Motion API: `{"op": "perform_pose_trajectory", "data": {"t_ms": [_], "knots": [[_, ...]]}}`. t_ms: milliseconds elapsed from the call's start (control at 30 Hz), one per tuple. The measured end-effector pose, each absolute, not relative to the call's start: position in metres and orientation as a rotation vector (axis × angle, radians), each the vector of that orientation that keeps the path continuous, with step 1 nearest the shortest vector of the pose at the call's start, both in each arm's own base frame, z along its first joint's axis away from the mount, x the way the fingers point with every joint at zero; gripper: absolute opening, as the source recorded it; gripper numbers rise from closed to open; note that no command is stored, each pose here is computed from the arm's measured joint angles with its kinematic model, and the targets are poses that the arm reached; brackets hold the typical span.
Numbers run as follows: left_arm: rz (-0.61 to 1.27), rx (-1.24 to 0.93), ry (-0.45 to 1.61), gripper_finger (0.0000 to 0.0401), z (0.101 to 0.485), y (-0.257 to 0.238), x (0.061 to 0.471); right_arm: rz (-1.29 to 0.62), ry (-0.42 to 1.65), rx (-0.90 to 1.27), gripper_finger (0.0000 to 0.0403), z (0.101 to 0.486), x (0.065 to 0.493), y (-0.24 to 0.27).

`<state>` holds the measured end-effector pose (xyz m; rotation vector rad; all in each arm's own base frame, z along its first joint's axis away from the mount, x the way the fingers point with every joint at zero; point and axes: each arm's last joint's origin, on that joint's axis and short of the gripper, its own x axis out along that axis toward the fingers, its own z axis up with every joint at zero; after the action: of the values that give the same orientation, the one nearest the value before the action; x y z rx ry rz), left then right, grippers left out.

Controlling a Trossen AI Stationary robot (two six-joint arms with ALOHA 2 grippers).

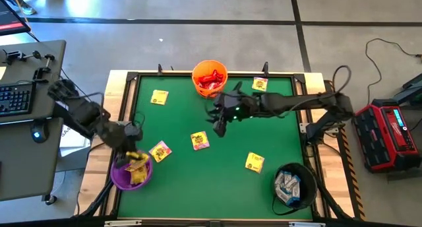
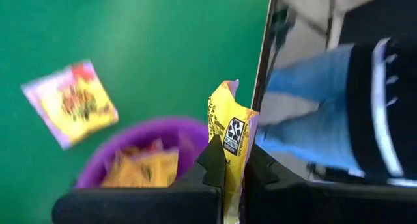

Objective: Sort candy by brand, put in halloween buckets
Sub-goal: Put the yellow candy into the purple bucket

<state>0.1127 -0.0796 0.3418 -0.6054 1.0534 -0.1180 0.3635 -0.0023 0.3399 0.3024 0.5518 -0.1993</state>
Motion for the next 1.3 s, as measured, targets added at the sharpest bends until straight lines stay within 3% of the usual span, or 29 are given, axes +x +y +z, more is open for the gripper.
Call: {"op": "perform_pose_trajectory", "data": {"t_ms": [400,833,1033,1300], "knots": [[-0.126,-0.482,1.246,0.0003,0.284,-0.104,0.086,-0.183,0.569,0.424,0.0167,0.305,0.396,0.011],[-0.052,-0.524,1.272,0.0007,0.241,-0.114,0.09,-0.22,0.626,0.406,0.0236,0.294,0.397,0.006],[-0.055,-0.514,1.345,0.0057,0.233,-0.116,0.089,-0.159,0.665,0.387,0.0241,0.287,0.4,0.005],[-0.059,-0.6,1.317,0.0141,0.251,-0.119,0.092,-0.154,0.807,0.439,0.0241,0.234,0.421,-0.006]]}}
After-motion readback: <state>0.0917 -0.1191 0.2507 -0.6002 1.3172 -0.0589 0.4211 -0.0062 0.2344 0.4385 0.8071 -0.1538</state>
